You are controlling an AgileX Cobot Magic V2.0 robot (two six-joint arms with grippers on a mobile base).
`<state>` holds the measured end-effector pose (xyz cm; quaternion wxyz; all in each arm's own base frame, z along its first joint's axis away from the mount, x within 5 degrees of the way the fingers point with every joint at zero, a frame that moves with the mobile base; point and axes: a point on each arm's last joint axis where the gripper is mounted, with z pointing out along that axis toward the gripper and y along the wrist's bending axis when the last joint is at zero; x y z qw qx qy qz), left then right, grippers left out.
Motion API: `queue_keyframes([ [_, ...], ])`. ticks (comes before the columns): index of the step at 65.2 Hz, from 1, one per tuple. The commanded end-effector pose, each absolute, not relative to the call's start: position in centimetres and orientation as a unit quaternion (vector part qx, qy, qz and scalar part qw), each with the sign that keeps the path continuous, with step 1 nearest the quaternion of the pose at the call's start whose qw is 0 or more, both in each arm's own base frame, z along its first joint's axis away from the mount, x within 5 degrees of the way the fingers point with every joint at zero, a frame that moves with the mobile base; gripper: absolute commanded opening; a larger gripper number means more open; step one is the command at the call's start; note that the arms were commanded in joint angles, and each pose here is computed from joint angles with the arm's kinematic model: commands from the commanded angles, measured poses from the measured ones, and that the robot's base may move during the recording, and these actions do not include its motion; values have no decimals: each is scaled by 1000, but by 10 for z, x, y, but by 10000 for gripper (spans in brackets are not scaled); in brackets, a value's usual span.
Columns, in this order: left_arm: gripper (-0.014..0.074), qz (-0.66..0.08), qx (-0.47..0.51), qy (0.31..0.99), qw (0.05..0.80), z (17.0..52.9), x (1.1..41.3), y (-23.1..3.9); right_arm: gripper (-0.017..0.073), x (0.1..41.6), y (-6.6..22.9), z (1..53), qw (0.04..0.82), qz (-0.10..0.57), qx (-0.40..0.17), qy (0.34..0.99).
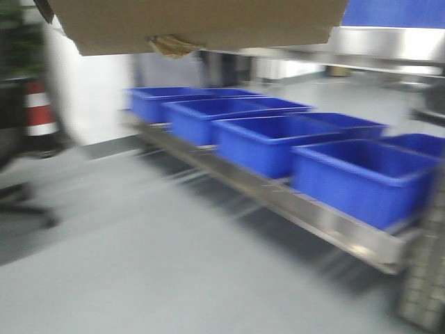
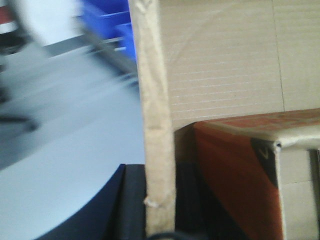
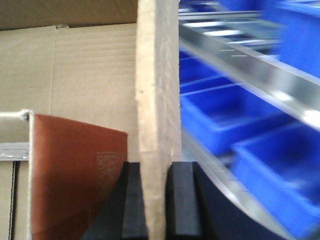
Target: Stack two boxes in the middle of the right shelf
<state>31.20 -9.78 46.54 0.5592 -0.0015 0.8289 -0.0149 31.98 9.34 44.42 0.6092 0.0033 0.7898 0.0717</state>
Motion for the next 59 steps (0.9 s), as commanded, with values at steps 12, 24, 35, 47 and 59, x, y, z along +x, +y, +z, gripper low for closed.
queue_keyframes([
  [12,-111,-34,5,810,585,476,309,-100,-151,315,96,461,647,96,-8,756],
  [24,-111,-34,5,810,585,476,309,-100,-151,315,96,461,647,96,-8,756],
  [35,-111,-34,5,810,585,476,309,-100,-151,315,96,461,647,96,-8,756],
  [47,-111,-34,5,810,585,476,309,-100,-151,315,96,461,647,96,-8,756],
  [59,-111,-34,5,810,585,476,309,-100,-151,315,96,461,647,96,-8,756],
])
